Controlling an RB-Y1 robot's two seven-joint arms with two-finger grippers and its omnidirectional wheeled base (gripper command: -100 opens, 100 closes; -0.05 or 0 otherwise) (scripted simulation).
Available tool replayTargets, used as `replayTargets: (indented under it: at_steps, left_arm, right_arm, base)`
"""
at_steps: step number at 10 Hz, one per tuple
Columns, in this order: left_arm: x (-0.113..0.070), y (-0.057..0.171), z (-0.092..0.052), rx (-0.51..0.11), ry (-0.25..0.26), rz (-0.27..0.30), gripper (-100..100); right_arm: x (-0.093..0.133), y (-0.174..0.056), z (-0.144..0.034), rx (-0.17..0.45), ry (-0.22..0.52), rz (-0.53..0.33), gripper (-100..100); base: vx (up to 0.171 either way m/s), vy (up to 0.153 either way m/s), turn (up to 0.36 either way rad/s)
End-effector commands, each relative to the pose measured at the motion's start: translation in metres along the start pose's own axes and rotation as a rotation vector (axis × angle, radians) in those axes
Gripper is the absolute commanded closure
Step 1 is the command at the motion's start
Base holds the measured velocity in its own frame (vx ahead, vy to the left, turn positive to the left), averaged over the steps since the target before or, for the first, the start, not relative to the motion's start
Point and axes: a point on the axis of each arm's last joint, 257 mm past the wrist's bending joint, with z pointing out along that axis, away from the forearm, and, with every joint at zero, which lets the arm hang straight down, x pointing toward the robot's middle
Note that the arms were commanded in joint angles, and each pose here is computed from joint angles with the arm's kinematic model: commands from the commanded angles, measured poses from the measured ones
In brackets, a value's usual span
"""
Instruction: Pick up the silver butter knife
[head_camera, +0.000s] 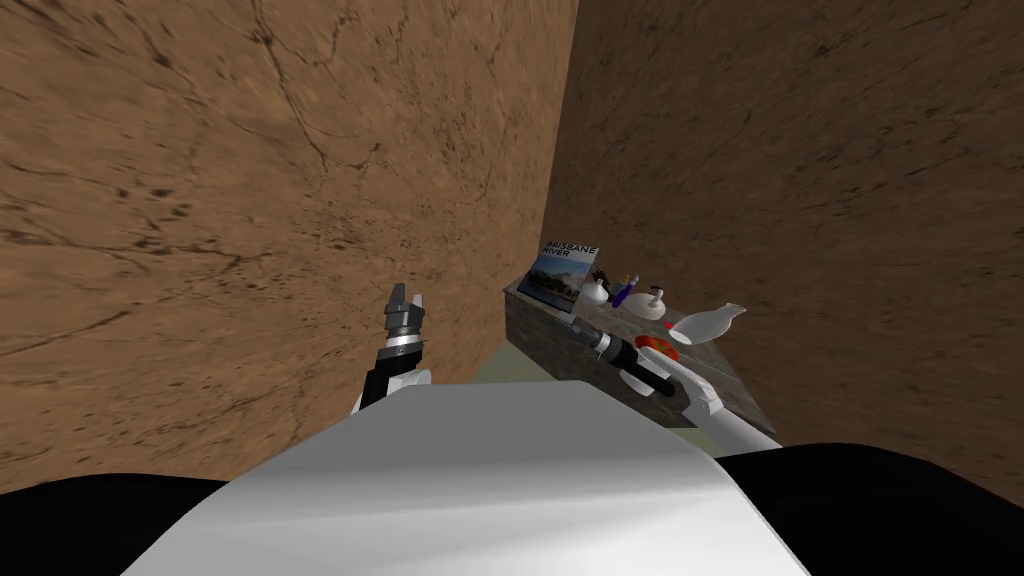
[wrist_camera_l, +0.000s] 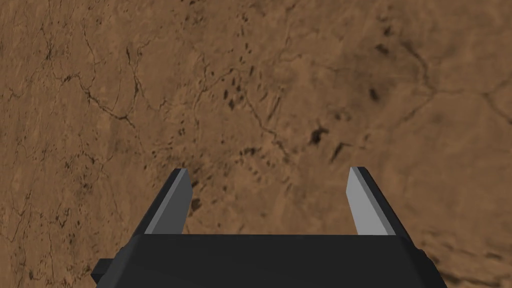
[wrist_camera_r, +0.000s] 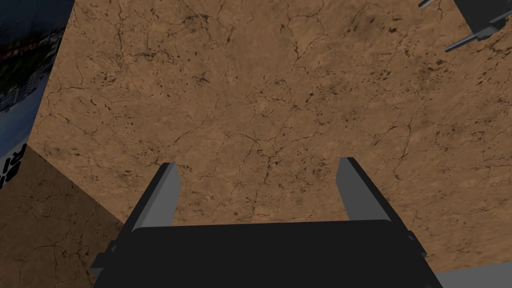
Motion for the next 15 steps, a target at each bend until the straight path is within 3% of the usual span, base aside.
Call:
replayTargets:
  at_steps: [1,4,5,6,7,8,9,10,12,13,14,15]
  left_arm:
    - [0.000,0.000,0.000,0.000,0.000,0.000,0]
    - [0.000,0.000,0.000,0.000,0.000,0.000,0]
    - [0.000,0.000,0.000,0.000,0.000,0.000,0]
    - [0.000,0.000,0.000,0.000,0.000,0.000,0]
    - [0.000,0.000,0.000,0.000,0.000,0.000,0]
    - [0.000,0.000,0.000,0.000,0.000,0.000,0]
    - [0.000,0.000,0.000,0.000,0.000,0.000,0]
    - [0.000,0.000,0.000,0.000,0.000,0.000,0]
    - [0.000,0.000,0.000,0.000,0.000,0.000,0]
    - [0.000,0.000,0.000,0.000,0.000,0.000,0]
    - [0.000,0.000,0.000,0.000,0.000,0.000,0]
    - [0.000,0.000,0.000,0.000,0.000,0.000,0]
  right_arm:
    - [0.016,-0.017,-0.011,0.030,0.074,-0.015,-100]
    - [0.030,-0.033,-0.027,0.056,0.163,-0.042,-100]
    - [0.042,-0.046,-0.041,0.079,0.226,-0.054,-100]
    - [0.042,-0.050,-0.044,0.085,0.237,-0.059,-100]
    - [0.054,-0.065,-0.061,0.116,0.299,-0.067,-100]
    - [0.053,-0.066,-0.062,0.116,0.309,-0.074,-100]
    - [0.064,-0.081,-0.081,0.149,0.375,-0.085,-100]
    - [0.063,-0.082,-0.082,0.149,0.381,-0.089,-100]
    - [0.079,-0.106,-0.119,0.205,0.499,-0.104,-100]
    - [0.078,-0.113,-0.126,0.219,0.519,-0.114,-100]
    - [0.083,-0.122,-0.145,0.241,0.579,-0.124,-100]
    - [0.082,-0.127,-0.150,0.254,0.585,-0.125,-100]
  base:
    - [-0.008,-0.016,0.192]
    - [-0.004,-0.026,0.156]
    - [-0.001,-0.045,0.230]
    - [-0.001,-0.047,0.093]
    - [0.000,-0.038,0.180]
    - [0.000,-0.047,0.108]
    - [-0.005,-0.070,0.189]
    - [-0.005,-0.064,0.097]
    - [0.009,-0.084,0.224]
    - [0.003,-0.092,0.110]
    - [-0.014,-0.095,0.158]
    - [-0.011,-0.080,0.090]
